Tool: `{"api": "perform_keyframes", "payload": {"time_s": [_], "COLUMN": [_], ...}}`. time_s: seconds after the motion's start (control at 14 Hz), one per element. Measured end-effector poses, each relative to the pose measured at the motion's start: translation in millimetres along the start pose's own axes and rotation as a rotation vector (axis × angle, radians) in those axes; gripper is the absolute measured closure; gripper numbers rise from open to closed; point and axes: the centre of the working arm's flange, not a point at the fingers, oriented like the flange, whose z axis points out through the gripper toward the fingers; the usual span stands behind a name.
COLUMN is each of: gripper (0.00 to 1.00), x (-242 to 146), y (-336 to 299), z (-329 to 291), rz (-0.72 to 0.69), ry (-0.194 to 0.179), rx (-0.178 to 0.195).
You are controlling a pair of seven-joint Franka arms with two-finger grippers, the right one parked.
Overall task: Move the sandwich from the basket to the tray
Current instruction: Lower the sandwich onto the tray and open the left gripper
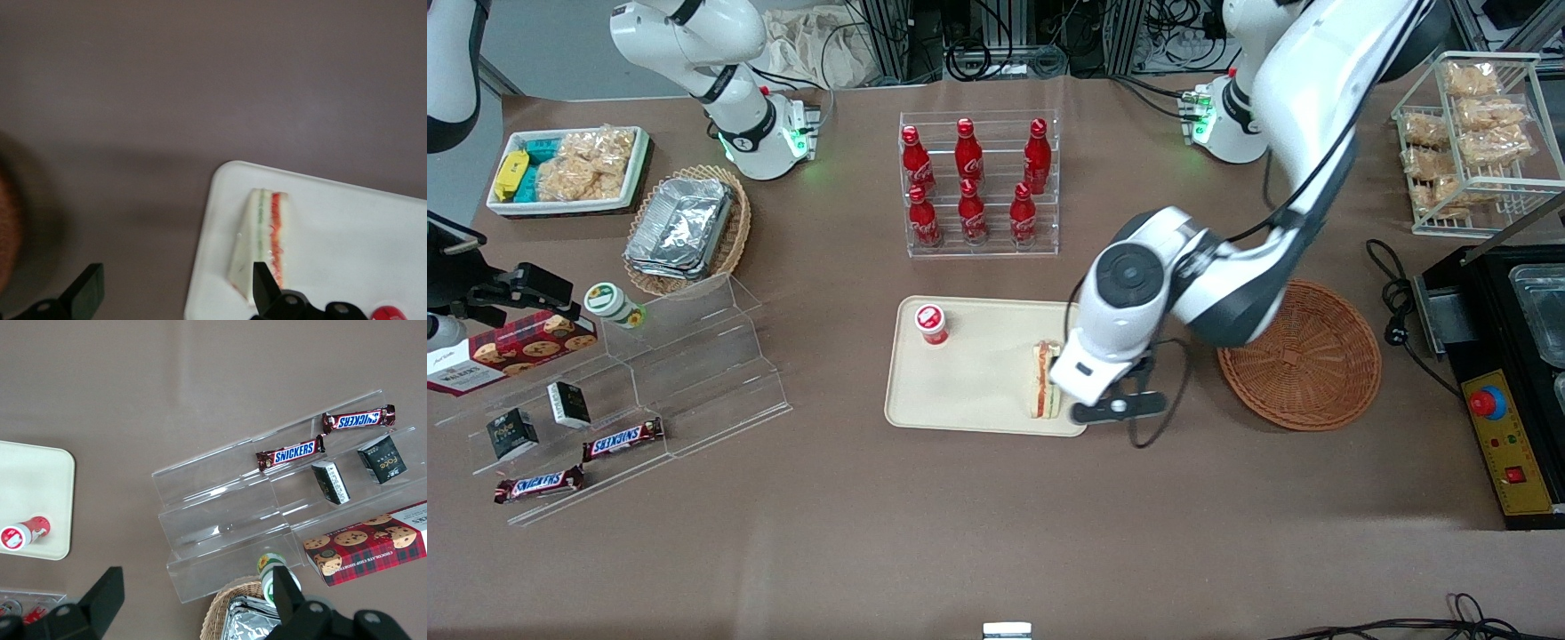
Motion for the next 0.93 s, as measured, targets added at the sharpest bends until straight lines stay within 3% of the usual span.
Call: {"api": "perform_keyframes", "payload": {"time_s": [0.14,0.29,0.43,0.64,0.93], "gripper": [0.0,0.0,0.0,0.01,0.0], "x": [19.7,31.3,40.6,38.9,22.9], "y": [-50.5,-106.2,-165.2,-258.5,-339.5], "z": [-49.5,-83.8,-114.2,-146.6,-168.1], "rz": [-0.053,-0.027,0.006,0.097,0.212], "ry": [-0.016,-0.068,-0.097,-0.1,-0.106], "rx": [-0.007,-0.007,-0.015,-0.048,-0.04]}}
